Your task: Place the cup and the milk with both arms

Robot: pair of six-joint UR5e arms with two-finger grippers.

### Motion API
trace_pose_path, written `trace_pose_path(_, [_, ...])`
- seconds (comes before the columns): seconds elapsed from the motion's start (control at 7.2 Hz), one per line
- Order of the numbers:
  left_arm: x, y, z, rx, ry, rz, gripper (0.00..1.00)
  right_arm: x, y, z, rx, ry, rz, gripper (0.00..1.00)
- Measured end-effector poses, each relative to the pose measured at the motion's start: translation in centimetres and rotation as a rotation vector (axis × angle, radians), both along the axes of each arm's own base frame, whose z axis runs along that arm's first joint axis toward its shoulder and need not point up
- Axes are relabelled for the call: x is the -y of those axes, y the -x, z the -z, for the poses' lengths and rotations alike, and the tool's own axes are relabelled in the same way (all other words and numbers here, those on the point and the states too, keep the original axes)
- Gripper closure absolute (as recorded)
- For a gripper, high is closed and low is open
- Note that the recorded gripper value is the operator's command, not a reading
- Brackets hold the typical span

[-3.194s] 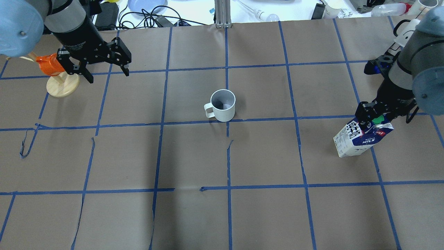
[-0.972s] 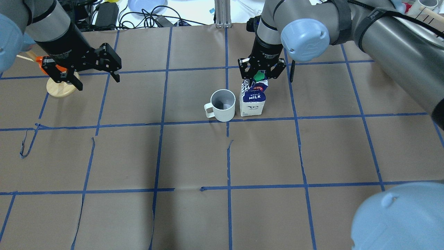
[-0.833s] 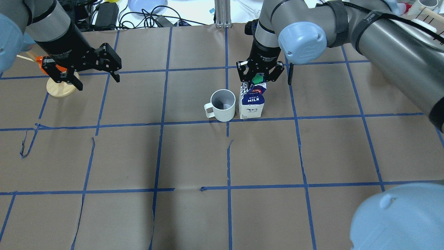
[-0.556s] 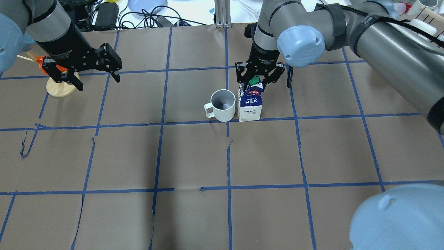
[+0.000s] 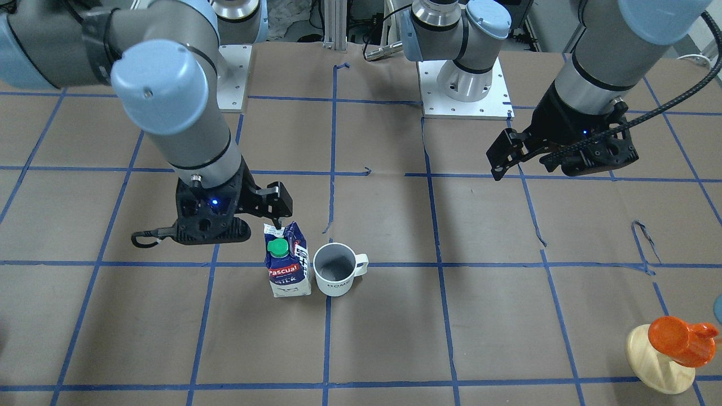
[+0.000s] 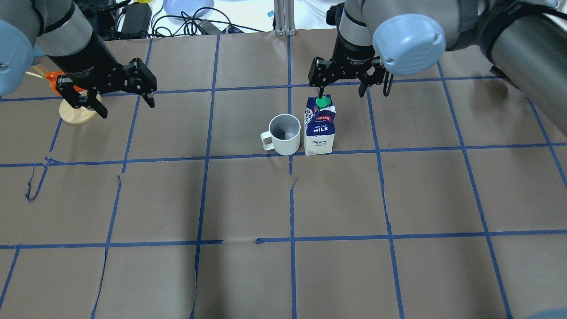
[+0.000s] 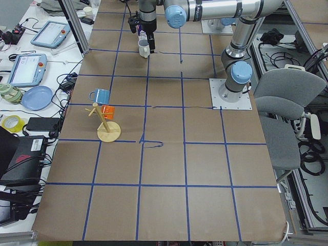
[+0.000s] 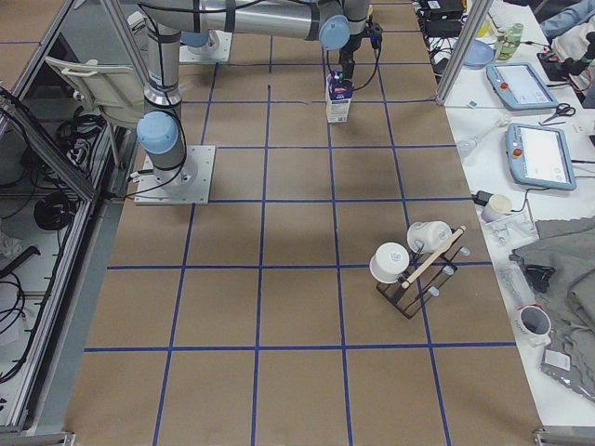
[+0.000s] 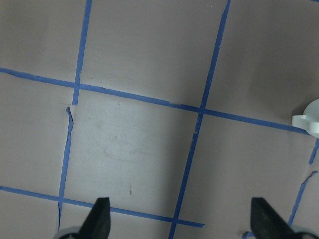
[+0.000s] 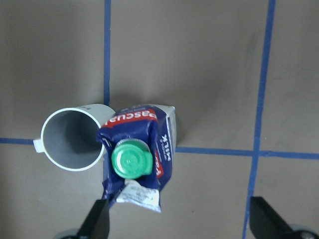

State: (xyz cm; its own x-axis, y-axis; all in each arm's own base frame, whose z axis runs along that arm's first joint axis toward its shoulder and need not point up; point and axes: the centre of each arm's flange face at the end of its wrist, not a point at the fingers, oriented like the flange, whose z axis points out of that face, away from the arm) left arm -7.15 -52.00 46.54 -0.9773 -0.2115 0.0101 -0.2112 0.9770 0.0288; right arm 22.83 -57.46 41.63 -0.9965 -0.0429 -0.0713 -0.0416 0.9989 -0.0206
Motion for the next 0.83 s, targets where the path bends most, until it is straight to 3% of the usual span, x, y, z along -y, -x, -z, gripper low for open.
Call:
trace_pose_path(0.28, [-0.1, 0.1, -0.2, 0.001, 0.008, 0.001, 0.0, -3.2, 2.1, -5.5, -0.032, 0.047, -0.006, 0.0])
trace_pose_path(0.83, [-0.4, 0.9, -0.8, 0.002, 0.021, 0.016, 0.0, -8.4, 6.1, -9.4, -0.071, 0.021, -0.051, 0.0])
